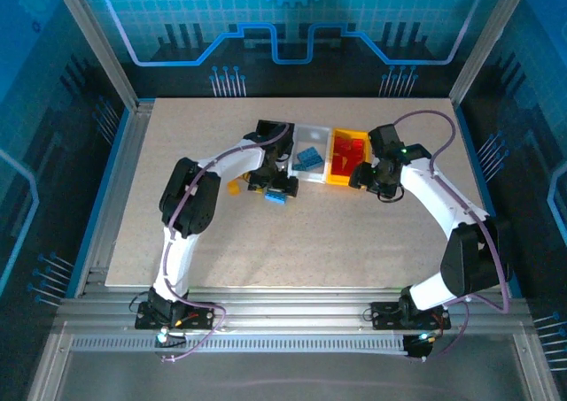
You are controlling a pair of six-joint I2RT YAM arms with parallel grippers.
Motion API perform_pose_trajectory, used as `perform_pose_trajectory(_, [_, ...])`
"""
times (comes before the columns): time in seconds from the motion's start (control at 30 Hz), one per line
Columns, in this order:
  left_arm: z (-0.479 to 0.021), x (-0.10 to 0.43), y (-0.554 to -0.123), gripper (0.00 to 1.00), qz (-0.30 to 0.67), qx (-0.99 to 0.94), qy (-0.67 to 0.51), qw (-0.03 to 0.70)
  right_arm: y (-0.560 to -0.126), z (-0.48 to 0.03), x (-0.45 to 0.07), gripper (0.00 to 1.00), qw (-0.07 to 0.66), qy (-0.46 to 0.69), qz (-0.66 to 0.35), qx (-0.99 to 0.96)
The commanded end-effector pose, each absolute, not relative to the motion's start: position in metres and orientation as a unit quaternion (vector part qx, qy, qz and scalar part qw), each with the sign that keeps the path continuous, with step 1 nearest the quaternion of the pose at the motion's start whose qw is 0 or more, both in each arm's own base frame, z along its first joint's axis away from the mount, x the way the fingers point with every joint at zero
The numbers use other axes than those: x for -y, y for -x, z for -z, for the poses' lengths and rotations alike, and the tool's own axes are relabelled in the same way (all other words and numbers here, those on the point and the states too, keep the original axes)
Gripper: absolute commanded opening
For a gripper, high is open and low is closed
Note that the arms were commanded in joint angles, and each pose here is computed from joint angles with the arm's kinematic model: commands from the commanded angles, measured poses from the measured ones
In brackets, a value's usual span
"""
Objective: Sort the legos into containers by color
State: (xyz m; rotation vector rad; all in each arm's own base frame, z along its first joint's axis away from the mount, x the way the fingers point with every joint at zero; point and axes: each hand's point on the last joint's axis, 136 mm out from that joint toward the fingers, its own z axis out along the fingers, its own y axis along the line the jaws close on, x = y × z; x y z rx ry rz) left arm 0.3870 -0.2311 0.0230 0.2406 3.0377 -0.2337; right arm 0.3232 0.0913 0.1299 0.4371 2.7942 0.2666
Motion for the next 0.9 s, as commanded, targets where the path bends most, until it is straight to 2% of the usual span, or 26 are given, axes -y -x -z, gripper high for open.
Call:
perform_pose_trajectory(0.0, [-0.015, 0.229, -0.388, 0.87, 0.072, -0.993, -0.084, 0.030, -0.316, -0.136, -0.091, 0.66, 0.147, -0.159, -0.094, -0.972])
perform_pose_trajectory(0.1, [-0.010, 0.229, -0.384, 0.75, 0.076, -0.994, -0.077, 0.022, -0.318, -0.138, -0.092, 0.66, 0.149, -0.160, -0.094, -0.971])
perform_pose_trajectory(0.37, [-0.029, 0.227, -0.367, 0.63, 0.095, -0.994, -0.058, 0.022, -0.325, -0.130, -0.098, 0.66, 0.145, -0.159, -0.104, -0.971])
perform_pose_trajectory(0.57, [-0.084, 0.230, -0.349, 0.63, 0.143, -0.988, -0.037, 0.041, -0.324, -0.124, -0.102, 0.66, 0.142, -0.156, -0.110, -0.971])
perform_pose_trajectory(0.77, [-0.126, 0.242, -0.366, 0.62, 0.167, -0.983, -0.034, 0.069, -0.317, -0.118, -0.104, 0.66, 0.137, -0.154, -0.120, -0.971])
perform_pose_trajectory(0.87, [-0.134, 0.256, -0.370, 0.62, 0.191, -0.978, -0.039, 0.070, -0.316, -0.119, -0.120, 0.66, 0.136, -0.145, -0.164, -0.966])
